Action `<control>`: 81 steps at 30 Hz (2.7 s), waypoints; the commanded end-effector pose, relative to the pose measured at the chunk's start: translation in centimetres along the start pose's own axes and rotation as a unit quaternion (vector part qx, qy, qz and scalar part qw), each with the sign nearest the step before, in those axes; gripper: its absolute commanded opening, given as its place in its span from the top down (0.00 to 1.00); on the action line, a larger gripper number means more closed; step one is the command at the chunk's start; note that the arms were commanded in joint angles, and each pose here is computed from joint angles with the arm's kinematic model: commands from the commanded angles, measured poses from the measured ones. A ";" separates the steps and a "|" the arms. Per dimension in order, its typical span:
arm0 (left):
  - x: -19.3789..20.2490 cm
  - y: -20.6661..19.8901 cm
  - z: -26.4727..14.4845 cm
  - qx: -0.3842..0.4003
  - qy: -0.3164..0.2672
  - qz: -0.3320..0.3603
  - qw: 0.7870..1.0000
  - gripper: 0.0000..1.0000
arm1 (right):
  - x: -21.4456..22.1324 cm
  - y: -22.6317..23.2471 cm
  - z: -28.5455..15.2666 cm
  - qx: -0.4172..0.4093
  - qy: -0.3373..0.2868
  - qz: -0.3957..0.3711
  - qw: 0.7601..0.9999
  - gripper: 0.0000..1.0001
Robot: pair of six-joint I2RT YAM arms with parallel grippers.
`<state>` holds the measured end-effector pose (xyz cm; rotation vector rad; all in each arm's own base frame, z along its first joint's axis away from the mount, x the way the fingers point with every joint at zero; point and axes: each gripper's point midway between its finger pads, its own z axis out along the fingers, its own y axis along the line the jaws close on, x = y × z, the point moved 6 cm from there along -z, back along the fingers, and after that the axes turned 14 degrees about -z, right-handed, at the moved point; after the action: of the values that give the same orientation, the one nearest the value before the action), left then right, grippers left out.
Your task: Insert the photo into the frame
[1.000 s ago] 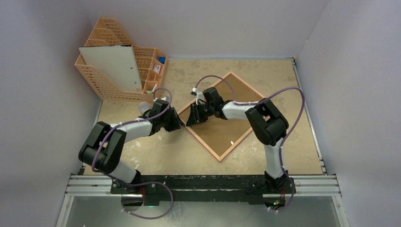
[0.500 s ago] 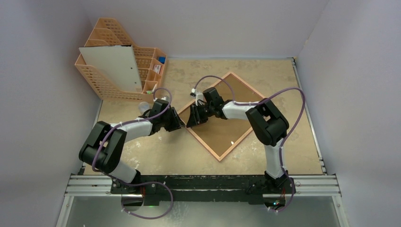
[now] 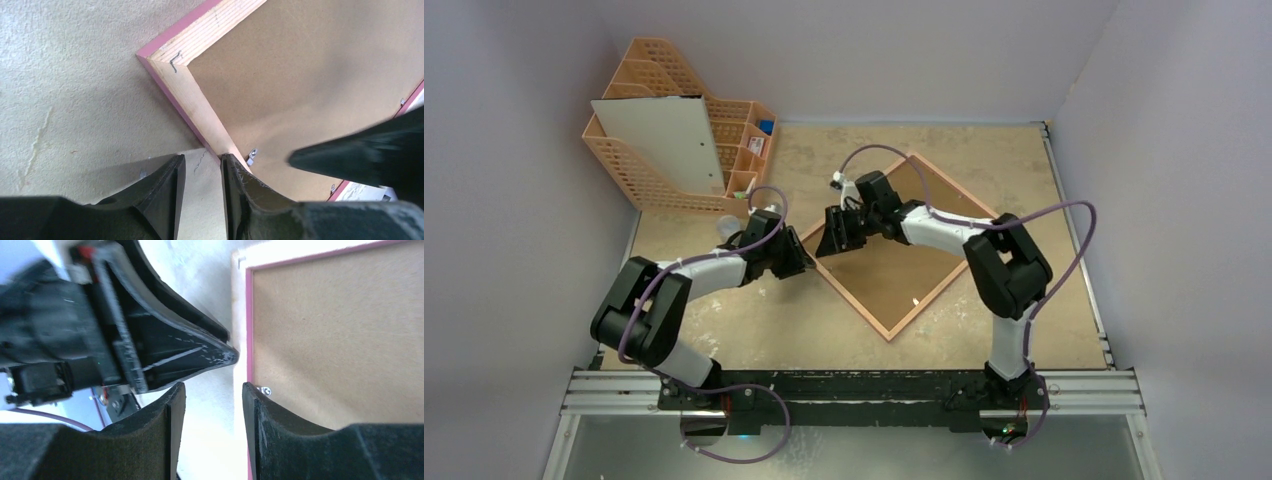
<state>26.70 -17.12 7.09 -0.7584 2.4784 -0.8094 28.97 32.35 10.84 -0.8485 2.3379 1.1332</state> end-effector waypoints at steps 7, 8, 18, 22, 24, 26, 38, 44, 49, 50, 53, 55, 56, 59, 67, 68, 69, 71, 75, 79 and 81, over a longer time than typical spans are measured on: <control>-3.9 -3.9 -2.3 0.028 -0.087 0.074 0.993 0.50 | -2.7 -3.6 -10.7 0.178 -0.155 0.125 0.964 0.50; -4.4 -4.7 -2.5 0.039 -0.092 0.089 0.991 0.49 | -2.2 -4.3 -11.8 0.204 -0.166 0.142 0.954 0.50; -9.2 -12.1 -1.3 0.101 -0.141 0.208 0.962 0.37 | 4.8 -6.6 -19.1 0.403 -0.188 0.257 0.858 0.13; -10.4 -14.2 0.8 0.105 -0.120 0.243 0.957 0.35 | 7.2 -6.9 -20.5 0.430 -0.197 0.291 0.832 0.09; -10.3 -14.0 2.7 0.095 -0.086 0.261 0.957 0.35 | 8.0 -7.1 -21.1 0.444 -0.198 0.304 0.819 0.09; -10.4 -13.7 4.5 0.087 -0.069 0.283 0.953 0.36 | 8.7 -7.3 -21.3 0.451 -0.197 0.314 0.812 0.08; -9.1 -12.1 10.6 0.145 0.081 0.299 0.940 0.46 | 12.1 -9.4 -18.9 0.413 -0.147 0.376 0.816 0.18; -8.4 -10.7 10.2 0.132 0.081 0.273 0.949 0.57 | 12.6 -10.2 -18.0 0.402 -0.135 0.383 0.821 0.22; -7.6 -10.0 9.0 0.133 0.085 0.245 0.956 0.66 | 11.4 -11.1 -18.6 0.404 -0.156 0.360 0.826 0.28; -7.3 -9.8 8.8 0.133 0.089 0.239 0.958 0.68 | 10.9 -11.5 -18.8 0.408 -0.162 0.351 0.827 0.29; -6.4 -9.7 7.9 0.156 0.090 0.209 0.961 0.74 | 9.8 -13.1 -19.4 0.411 -0.161 0.331 0.834 0.28; -5.5 -9.7 7.0 0.190 0.089 0.184 0.960 0.75 | 9.3 -14.5 -19.9 0.419 -0.162 0.326 0.831 0.28; -5.3 -9.9 6.4 0.205 0.081 0.177 0.959 0.75 | 9.0 -14.9 -20.0 0.413 -0.163 0.325 0.835 0.28; -4.0 -8.5 5.3 0.201 0.089 0.152 0.964 0.75 | 7.7 -16.1 -20.4 0.417 -0.174 0.314 0.835 0.27; 0.3 -3.9 2.4 0.218 0.094 0.083 0.968 0.75 | 4.2 -18.5 -21.2 0.421 -0.179 0.300 0.837 0.18; 0.5 -3.5 2.2 0.216 0.088 0.077 0.969 0.75 | 4.0 -18.6 -21.7 0.431 -0.179 0.300 0.832 0.17; 0.6 -3.2 1.8 0.216 0.082 0.075 0.970 0.75 | 3.7 -18.7 -22.3 0.443 -0.182 0.298 0.826 0.16; 0.6 -2.7 1.1 0.206 0.065 0.075 0.974 0.74 | 3.1 -18.6 -23.7 0.473 -0.190 0.290 0.810 0.14; 0.1 -1.7 -0.2 0.169 0.016 0.077 0.982 0.72 | 1.2 -17.7 -26.2 0.514 -0.212 0.247 0.794 0.16; -1.0 -0.5 -1.7 0.122 -0.055 0.075 0.988 0.69 | -1.3 -14.0 -22.6 0.482 -0.192 0.174 0.837 0.18; -1.4 0.0 -2.3 0.106 -0.079 0.078 0.988 0.68 | -2.3 -11.9 -19.6 0.467 -0.169 0.154 0.854 0.19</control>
<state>26.44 -17.31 8.58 -0.4650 2.3035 -1.0860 37.38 5.38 15.41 0.3061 2.3191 0.0895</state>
